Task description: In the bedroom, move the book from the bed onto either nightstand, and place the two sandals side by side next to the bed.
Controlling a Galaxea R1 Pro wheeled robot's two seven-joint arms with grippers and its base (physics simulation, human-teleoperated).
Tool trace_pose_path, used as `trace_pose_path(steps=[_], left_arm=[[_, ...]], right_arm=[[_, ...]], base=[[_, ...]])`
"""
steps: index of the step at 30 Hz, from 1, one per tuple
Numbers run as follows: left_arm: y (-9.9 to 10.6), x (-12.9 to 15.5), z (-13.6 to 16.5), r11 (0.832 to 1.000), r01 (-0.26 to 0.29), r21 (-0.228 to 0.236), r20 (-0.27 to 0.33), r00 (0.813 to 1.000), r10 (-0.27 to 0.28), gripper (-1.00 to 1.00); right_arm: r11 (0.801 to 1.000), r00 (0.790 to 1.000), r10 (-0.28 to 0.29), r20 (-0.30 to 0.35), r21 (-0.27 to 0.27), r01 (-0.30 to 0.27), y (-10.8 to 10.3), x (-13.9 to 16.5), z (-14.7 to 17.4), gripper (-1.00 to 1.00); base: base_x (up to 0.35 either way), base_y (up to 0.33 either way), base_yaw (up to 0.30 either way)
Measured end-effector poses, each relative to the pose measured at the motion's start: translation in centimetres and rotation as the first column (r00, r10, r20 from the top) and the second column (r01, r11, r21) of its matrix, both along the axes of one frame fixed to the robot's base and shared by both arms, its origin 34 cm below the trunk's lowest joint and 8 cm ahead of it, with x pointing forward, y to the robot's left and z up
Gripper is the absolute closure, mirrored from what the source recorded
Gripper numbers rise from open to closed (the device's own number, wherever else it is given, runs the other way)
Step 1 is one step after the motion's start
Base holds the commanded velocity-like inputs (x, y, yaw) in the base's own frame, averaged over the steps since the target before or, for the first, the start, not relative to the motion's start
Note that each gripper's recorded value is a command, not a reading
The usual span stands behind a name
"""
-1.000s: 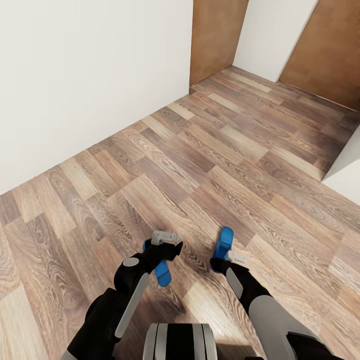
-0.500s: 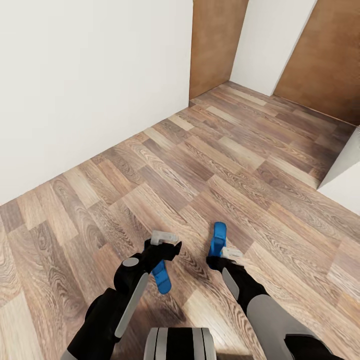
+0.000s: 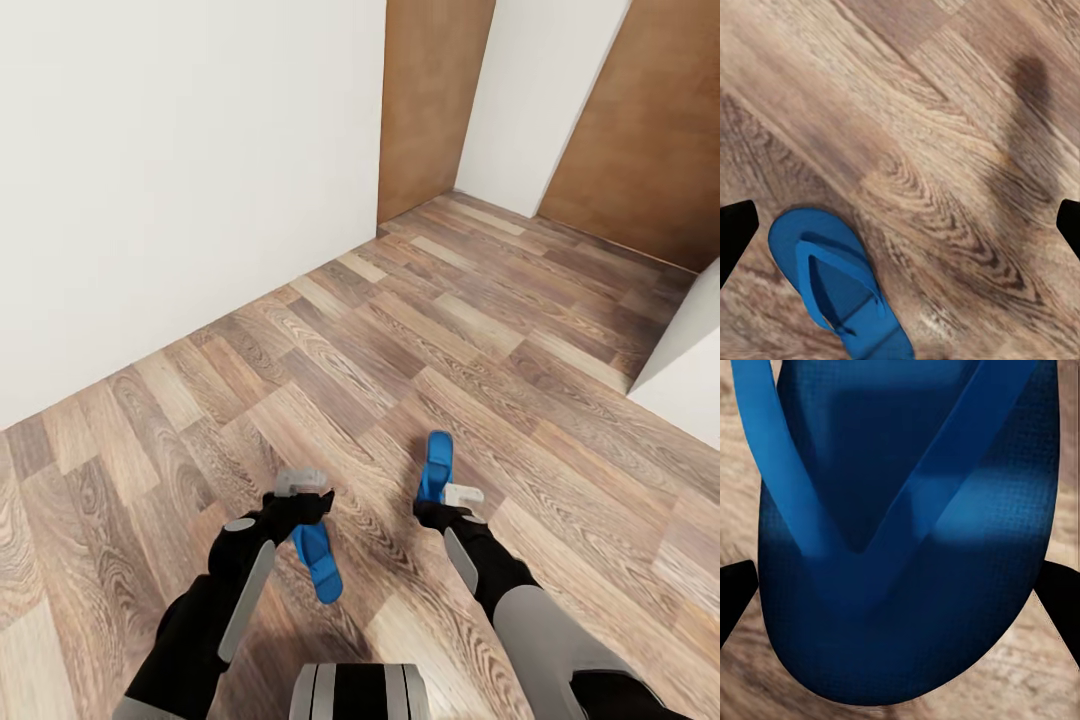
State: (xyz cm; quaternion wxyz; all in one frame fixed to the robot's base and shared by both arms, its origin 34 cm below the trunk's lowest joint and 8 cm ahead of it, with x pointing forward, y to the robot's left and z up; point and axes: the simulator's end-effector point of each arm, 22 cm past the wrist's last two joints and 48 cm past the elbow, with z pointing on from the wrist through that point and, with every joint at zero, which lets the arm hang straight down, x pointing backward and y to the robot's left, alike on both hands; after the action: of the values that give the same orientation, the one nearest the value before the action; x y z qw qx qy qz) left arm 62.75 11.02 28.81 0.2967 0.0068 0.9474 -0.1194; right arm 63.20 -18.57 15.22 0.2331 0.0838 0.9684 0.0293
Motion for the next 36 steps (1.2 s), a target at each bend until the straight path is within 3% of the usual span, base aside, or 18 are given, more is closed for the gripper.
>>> trace_pose_path(steps=[8, 13, 22, 28, 36], left_arm=[[0.7, -0.7, -0.3, 1.0, -0.009, 0.014, -0.024, 1.0, 0.01, -1.0], [1.8, -0.2, 0.5, 0.999, -0.038, 0.016, -0.012, 0.999, 0.038, -1.0], [4.7, 0.9, 2.3, 0.994, -0.111, 0.019, 0.018, 0.994, 0.111, -1.0], [5.0, 1.3, 3.7, 0.993, -0.117, 0.019, 0.041, 0.992, 0.116, -1.0], [4.9, 2.0, 5.8, 0.993, -0.115, 0.017, 0.081, 0.99, 0.113, -1.0]], right_arm=[[1.0, 0.999, 0.016, 0.039, -0.008, -0.016, -0.1, 1.2, 2.0, 1.0], [0.998, 0.996, 0.062, 0.066, -0.022, -0.061, 0.5, 2.0, 3.3, 1.0], [0.997, 0.992, 0.072, 0.101, -0.027, -0.07, 0.7, 2.9, 5.4, 1.0], [0.994, 0.986, 0.108, 0.125, -0.036, -0.104, 1.5, 3.5, 6.8, 1.0], [0.993, 0.981, 0.114, 0.159, -0.041, -0.108, 1.6, 4.4, 8.9, 1.0]], base=[[0.0, 0.0, 0.0], [0.0, 0.0, 0.0], [0.0, 0.0, 0.0], [0.0, 0.0, 0.0], [0.0, 0.0, 0.0]])
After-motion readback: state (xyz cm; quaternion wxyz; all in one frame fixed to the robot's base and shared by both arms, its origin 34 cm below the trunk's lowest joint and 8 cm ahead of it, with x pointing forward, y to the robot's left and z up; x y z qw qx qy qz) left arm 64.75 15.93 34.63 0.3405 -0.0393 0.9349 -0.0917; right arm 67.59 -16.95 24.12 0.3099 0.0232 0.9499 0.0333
